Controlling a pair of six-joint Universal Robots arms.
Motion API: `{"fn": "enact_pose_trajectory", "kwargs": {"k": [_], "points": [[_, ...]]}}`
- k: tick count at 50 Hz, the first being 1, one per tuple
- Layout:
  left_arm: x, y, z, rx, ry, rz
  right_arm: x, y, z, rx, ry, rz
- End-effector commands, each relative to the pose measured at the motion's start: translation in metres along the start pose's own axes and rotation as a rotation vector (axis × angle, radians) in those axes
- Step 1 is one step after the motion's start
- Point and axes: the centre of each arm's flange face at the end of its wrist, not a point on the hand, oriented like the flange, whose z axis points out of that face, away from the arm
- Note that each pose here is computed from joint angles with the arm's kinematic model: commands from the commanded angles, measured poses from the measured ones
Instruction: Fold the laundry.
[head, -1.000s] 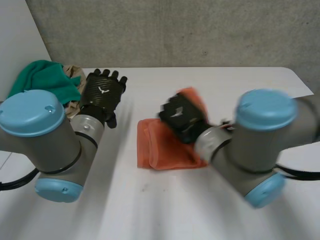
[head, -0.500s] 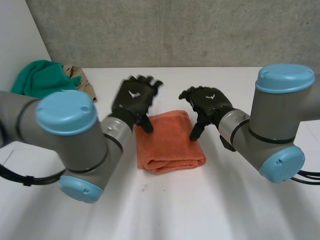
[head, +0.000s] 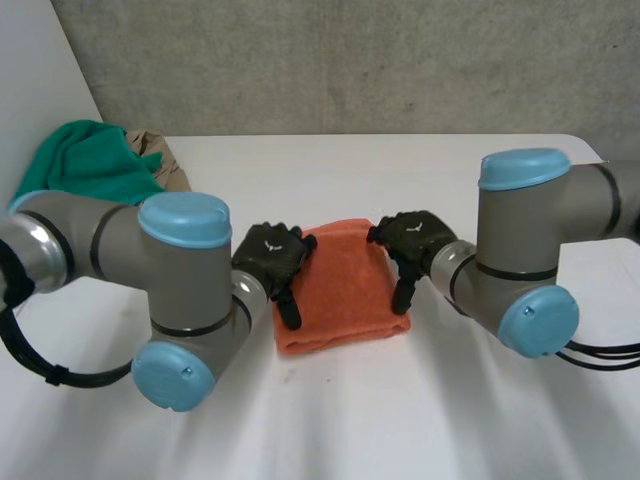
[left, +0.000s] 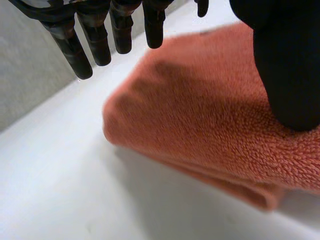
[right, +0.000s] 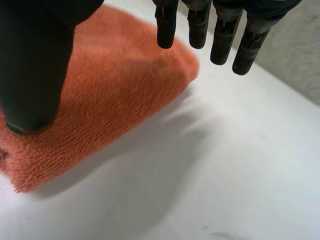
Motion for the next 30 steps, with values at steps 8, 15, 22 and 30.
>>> {"fn": "enact_pose_trajectory", "kwargs": {"k": [8,15,22,30], "points": [[-0.041,-0.105,-0.064,0.326,0.116,-0.019,0.045,0.012,-0.052,0.113,0.187,0.403],[-0.041,-0.110,-0.080,0.309,0.286,-0.065,0.036,0.037,-0.054,0.036,0.160,0.487],[-0.043,-0.109,-0.080,0.307,0.316,-0.070,0.017,0.056,-0.041,-0.023,0.089,0.533],[-0.041,-0.107,-0.081,0.301,0.321,-0.070,-0.016,0.059,-0.021,-0.018,0.000,0.559]]}}
